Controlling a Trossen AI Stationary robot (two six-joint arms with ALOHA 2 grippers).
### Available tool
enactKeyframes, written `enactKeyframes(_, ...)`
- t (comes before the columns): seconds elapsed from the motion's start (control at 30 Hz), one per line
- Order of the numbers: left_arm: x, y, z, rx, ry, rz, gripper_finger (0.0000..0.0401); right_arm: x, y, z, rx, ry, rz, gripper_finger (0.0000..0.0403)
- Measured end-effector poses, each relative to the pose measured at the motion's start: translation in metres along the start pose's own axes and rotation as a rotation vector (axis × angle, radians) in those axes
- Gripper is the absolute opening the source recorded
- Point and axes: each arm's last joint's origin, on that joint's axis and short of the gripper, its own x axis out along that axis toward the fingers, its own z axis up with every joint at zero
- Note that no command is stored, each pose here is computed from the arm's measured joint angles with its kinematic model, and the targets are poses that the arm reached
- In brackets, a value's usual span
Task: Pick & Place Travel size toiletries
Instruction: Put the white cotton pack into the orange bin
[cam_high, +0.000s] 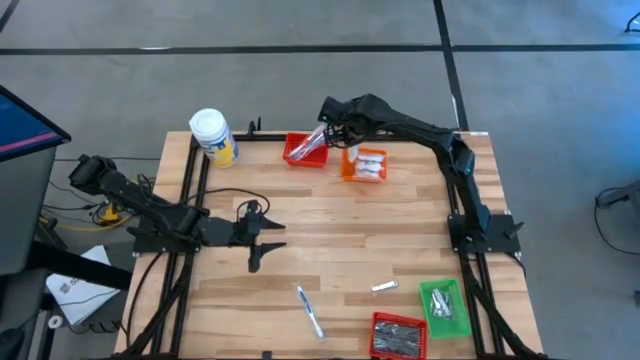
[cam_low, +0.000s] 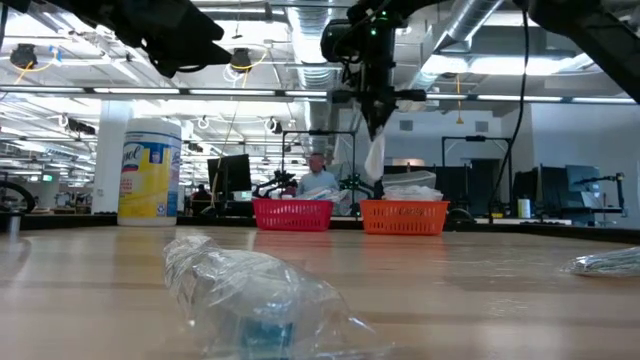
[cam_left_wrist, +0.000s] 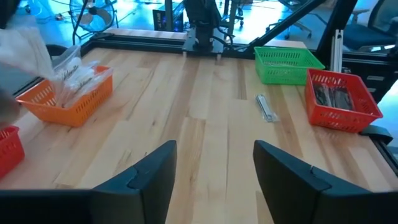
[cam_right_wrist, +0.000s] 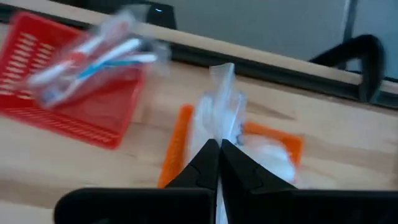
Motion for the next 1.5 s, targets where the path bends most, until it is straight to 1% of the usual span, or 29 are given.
enactKeyframes(0.1,0.0,0.0,0.0,0.014,-0.002,0.004,0.0202,-0.002,0.005,-0.003,-0.008,-0.013,0.021,0.0)
enactKeyframes(0.27,0.0,0.001,0.001,0.011,-0.007,0.007,0.0195,-0.004,0.008,-0.009,-0.027,-0.011,0.007,0.0)
enactKeyframes(0.33,0.0,0.001,0.001,0.009,-0.008,0.007,0.0192,0.001,0.01,-0.011,-0.03,-0.016,0.002,0.0)
enactKeyframes(0.47,0.0,0.0,0.001,0.007,-0.011,0.007,0.0186,0.011,0.008,-0.019,-0.036,0.014,-0.054,0.0)
enactKeyframes(0.6,0.0,0.0,0.001,0.008,-0.012,0.005,0.0182,0.022,0.008,-0.022,-0.042,0.024,-0.072,0.0)
enactKeyframes(0.7,0.0,0.0,0.001,0.01,-0.012,0.005,0.0182,0.025,0.011,-0.025,-0.044,0.012,-0.059,0.0)
enactKeyframes(0.8,0.0,0.0,0.001,0.01,-0.011,0.005,0.0182,0.035,0.015,-0.032,-0.069,0.019,-0.061,0.0)
enactKeyframes(1.1,0.0,0.0,0.001,0.009,-0.013,0.004,0.0182,0.055,0.014,-0.043,-0.088,0.045,-0.093,0.0)
enactKeyframes(1.33,0.0,0.0,0.001,0.009,-0.013,0.004,0.0182,0.07,0.015,-0.049,-0.095,0.042,-0.084,0.0001)
enactKeyframes(1.43,0.0,0.0,0.001,0.009,-0.013,0.004,0.0182,0.071,0.015,-0.049,-0.093,0.039,-0.08,0.0009)
enactKeyframes(1.5,0.0,0.0,0.001,0.009,-0.013,0.004,0.0182,0.071,0.016,-0.049,-0.103,0.032,-0.071,0.0023)
